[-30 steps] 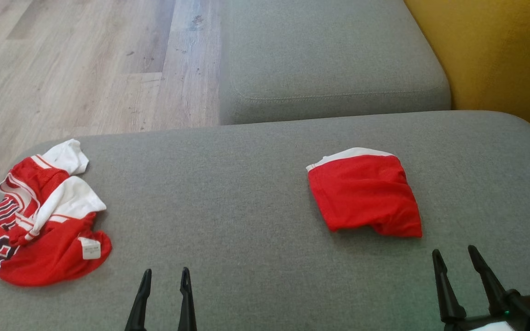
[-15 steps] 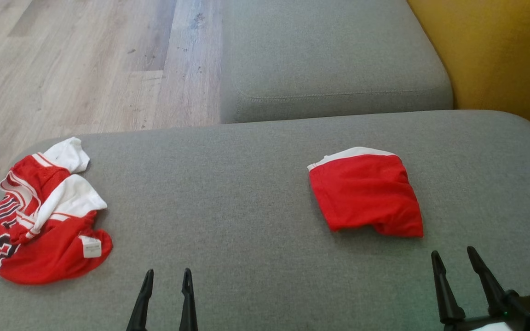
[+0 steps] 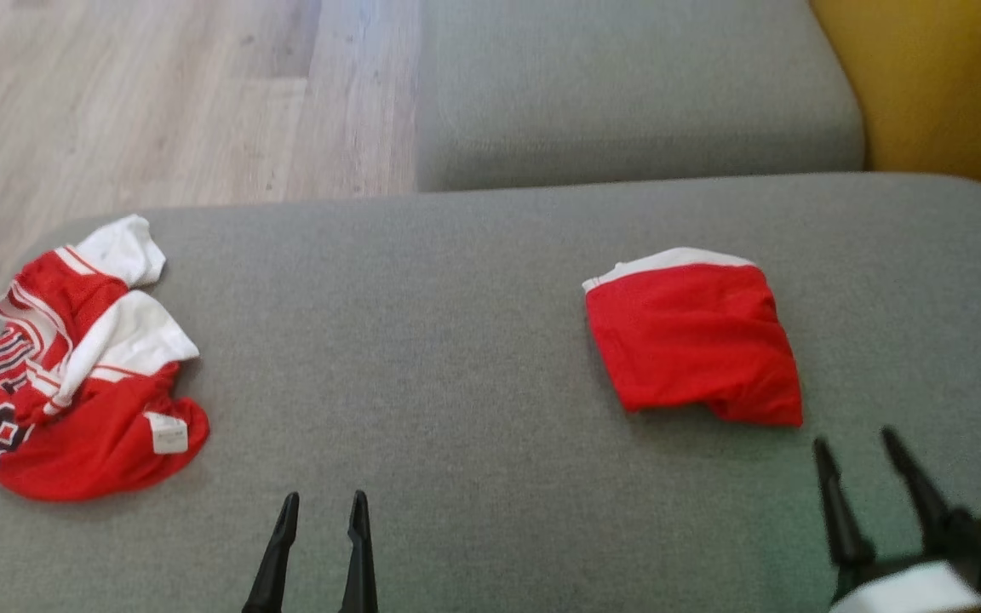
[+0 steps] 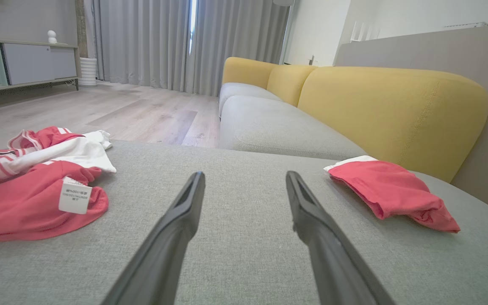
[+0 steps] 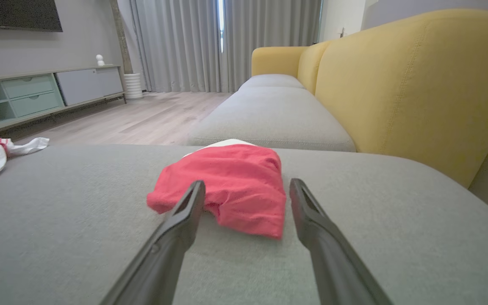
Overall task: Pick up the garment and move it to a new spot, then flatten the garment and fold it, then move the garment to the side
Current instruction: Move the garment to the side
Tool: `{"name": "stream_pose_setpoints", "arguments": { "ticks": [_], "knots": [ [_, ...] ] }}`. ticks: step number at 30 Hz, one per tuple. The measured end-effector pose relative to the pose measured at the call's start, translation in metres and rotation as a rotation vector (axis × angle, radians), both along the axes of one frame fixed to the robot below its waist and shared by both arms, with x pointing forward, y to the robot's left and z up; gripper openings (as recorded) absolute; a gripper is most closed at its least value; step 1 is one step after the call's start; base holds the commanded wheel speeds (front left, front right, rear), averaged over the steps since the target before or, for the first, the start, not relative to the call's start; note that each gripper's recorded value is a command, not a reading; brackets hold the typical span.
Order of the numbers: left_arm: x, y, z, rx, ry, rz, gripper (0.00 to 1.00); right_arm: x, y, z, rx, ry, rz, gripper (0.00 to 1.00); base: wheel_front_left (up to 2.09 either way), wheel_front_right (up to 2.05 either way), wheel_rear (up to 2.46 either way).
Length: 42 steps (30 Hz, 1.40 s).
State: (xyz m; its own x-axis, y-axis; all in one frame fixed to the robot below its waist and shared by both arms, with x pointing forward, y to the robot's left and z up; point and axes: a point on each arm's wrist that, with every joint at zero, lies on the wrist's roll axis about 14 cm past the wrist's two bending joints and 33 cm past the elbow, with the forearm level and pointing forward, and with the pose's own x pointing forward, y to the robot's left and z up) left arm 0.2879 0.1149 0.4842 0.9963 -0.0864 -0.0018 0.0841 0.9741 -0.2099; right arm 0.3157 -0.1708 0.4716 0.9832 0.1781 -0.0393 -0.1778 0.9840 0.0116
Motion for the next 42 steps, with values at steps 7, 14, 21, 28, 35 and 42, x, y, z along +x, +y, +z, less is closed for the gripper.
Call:
{"name": "stream_pose_setpoints", "arguments": {
  "ticks": [7,14,21,28,35,42],
  "knots": [
    [0.017,-0.003,0.001,0.010,0.004,-0.003,1.00,0.040,-0.017,-0.005,-0.002,0.024,-0.039,1.00,0.00,0.00,0.00],
    [0.034,-0.010,-0.001,0.014,0.017,-0.014,1.00,0.079,-0.042,-0.039,-0.018,0.186,-0.081,1.00,0.00,0.00,0.00],
    [0.059,-0.014,-0.006,0.014,0.031,-0.026,1.00,0.131,-0.048,-0.056,-0.004,0.329,-0.085,1.00,0.00,0.00,0.00],
    [0.075,-0.015,-0.011,0.026,0.039,-0.023,1.00,0.134,-0.030,-0.107,0.000,0.568,-0.022,0.78,0.00,0.00,0.00],
    [0.077,-0.016,-0.020,0.030,0.067,-0.018,1.00,0.138,-0.017,-0.110,0.047,0.594,0.021,0.00,0.00,0.00,0.00],
    [0.091,-0.032,-0.024,0.024,0.067,-0.072,1.00,0.147,-0.071,-0.100,-0.046,0.547,-0.046,0.00,0.00,0.00,0.00]
  ]
}}
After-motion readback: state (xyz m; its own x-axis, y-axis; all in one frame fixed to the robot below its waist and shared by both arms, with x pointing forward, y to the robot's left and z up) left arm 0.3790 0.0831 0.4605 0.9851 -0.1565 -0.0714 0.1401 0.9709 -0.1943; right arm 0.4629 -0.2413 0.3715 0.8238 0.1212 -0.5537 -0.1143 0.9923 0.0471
